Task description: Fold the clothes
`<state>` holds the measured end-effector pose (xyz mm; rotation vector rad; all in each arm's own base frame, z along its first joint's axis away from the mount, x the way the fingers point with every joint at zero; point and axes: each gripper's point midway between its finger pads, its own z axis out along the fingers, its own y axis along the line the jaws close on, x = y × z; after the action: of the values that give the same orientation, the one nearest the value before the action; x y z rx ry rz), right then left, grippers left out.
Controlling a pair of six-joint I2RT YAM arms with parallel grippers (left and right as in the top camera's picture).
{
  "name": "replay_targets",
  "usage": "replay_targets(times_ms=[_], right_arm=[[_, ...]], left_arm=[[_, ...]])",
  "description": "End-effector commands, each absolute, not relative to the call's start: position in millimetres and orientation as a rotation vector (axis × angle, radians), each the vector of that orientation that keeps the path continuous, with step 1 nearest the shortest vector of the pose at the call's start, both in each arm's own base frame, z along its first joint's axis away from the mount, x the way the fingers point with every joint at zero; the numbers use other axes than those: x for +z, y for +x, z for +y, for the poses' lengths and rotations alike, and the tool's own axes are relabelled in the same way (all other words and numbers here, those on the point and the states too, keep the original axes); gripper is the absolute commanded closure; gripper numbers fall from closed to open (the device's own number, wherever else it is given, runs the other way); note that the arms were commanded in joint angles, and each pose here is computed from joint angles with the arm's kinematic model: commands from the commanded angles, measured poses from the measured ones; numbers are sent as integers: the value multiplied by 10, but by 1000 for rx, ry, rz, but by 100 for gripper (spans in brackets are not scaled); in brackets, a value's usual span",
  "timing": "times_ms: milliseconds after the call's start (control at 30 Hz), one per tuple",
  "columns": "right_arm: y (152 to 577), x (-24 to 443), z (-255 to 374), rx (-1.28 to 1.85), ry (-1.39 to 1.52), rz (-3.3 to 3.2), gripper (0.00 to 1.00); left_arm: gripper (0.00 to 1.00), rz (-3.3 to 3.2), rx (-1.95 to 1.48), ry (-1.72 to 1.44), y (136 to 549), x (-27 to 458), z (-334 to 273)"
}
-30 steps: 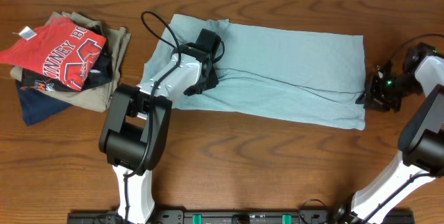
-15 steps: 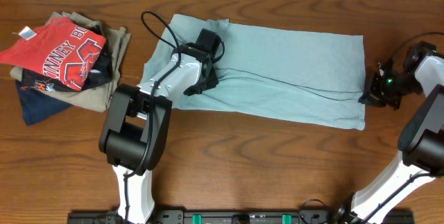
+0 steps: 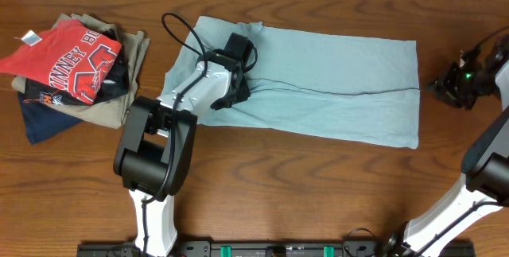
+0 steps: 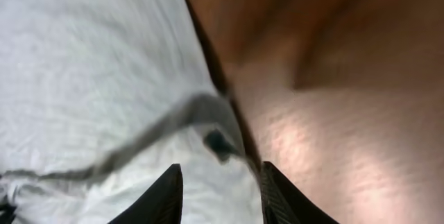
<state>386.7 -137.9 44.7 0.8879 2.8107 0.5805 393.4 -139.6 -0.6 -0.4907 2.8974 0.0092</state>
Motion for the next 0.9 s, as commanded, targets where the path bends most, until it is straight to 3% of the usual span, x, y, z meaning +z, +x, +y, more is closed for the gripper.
replay_targets(times_ms=[0,433,600,733,800,867], right_arm=[[3781,438,-1310,621,856,2856,65],[3179,167,-1099,641,781,3093,62],[3016,-22,-1015,660,799,3123,62],[2952,-142,-979,661,801,3125,62],[2937,-191,-970,658,798,3120,65],[2924,-231,-963,655,797,3118,82]], left_arm=[[56,2926,91,-484,3850,-154,-1258],[47,2904,70,-483,3928,-92,-1289],[42,2848,19,-466,4050,140,-1338],[36,2775,-32,-246,4217,478,-1488],[33,2729,-63,-179,4270,623,-1587],[32,2685,-98,-142,4311,734,-1709]])
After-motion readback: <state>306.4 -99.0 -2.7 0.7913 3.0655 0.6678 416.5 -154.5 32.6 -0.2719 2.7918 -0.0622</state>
